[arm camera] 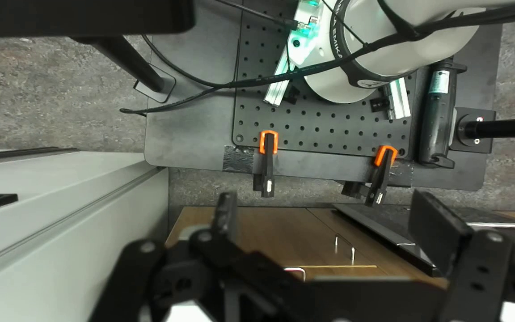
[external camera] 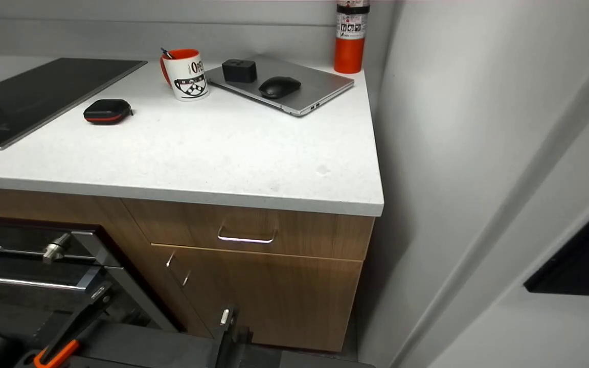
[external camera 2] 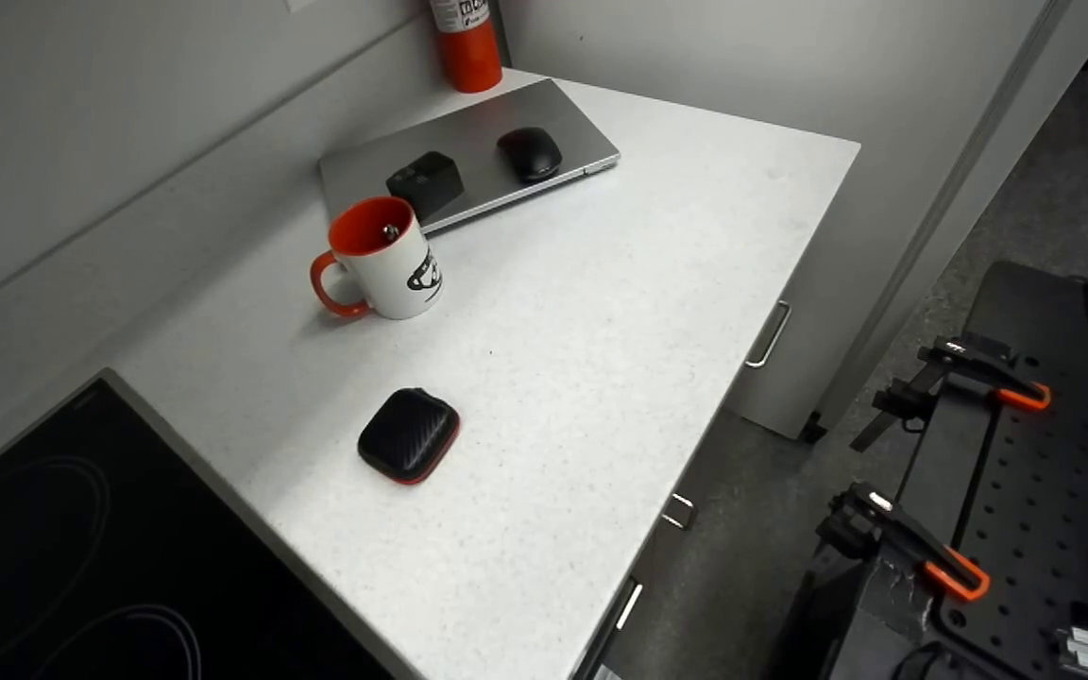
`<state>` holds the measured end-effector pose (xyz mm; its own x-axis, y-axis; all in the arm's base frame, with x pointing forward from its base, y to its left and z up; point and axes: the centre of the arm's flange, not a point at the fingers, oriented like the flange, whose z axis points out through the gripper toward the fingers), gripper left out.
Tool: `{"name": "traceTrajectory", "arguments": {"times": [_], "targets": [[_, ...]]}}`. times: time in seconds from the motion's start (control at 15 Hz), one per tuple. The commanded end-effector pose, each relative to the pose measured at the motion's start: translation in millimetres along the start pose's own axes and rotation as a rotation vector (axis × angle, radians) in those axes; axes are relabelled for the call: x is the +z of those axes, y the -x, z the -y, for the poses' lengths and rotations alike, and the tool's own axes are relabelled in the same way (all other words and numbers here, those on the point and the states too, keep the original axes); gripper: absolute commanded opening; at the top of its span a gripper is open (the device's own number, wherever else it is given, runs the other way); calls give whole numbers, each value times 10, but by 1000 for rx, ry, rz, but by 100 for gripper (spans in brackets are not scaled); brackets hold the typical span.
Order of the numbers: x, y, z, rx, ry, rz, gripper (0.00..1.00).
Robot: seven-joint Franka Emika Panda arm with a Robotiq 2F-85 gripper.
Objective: Pick the marker from the cup and put it on the table
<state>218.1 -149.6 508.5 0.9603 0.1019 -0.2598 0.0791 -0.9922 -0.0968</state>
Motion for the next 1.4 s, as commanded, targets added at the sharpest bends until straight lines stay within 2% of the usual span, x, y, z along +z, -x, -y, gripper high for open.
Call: {"name": "traceTrajectory", "arguments": {"times": [0.0, 0.27, 0.4, 0.8, 0.93, 1.0, 1.33], "targets": [[0, 0, 0, 0, 0, 0, 100], [1, -5, -1, 0, -3, -5, 100], [-25, -50, 11, -9, -14, -39, 100], [-362, -666, 240, 15, 26, -288, 100], [-426, -795, 329, 28, 32, -268, 100], [-312, -586, 267, 2, 36, -273, 100], [-332, -731, 323, 11, 44, -249, 100]]}}
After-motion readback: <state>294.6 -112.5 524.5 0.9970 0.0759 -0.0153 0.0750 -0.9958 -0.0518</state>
